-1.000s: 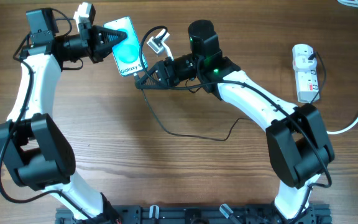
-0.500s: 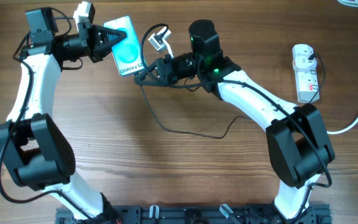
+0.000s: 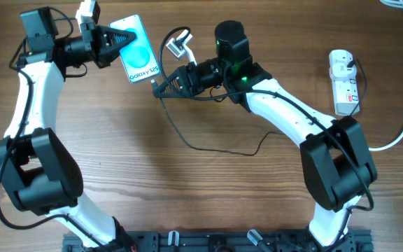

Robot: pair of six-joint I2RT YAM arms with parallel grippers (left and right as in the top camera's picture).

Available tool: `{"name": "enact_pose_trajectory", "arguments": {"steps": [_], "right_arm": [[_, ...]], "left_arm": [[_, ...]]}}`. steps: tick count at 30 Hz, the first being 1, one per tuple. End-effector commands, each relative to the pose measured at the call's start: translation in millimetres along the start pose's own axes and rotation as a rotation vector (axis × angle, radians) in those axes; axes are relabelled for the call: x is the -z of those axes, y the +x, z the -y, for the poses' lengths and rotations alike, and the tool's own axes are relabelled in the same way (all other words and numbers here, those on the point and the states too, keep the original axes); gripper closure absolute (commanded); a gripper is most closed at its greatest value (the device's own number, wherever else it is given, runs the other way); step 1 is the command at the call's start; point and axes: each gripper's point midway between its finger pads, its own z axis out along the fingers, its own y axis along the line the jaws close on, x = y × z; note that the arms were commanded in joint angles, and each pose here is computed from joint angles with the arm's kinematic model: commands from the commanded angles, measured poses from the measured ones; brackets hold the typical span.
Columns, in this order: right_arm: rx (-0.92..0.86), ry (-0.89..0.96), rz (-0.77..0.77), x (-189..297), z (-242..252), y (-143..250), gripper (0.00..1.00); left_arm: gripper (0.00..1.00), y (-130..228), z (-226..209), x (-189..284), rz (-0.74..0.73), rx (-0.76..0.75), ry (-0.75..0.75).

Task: Plug charger to phone and switch on socket
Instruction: 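Push the USB-C plug into the bottom port of the held phone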

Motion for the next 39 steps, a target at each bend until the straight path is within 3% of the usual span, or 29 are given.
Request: {"name": "enact_pose_trajectory", "arguments": {"steps": [1,39], "right_arm": [[0.011,0.000,0.004,1,-5,-1,0.96],[-0.017,0.041,0.056,0,3,-10,0.96]], "left_arm": [[0.96,2,15,2,-0.009,-0.019,0.018],[0.96,8,17,-15,-0.050,-0.025,0.026]]}}
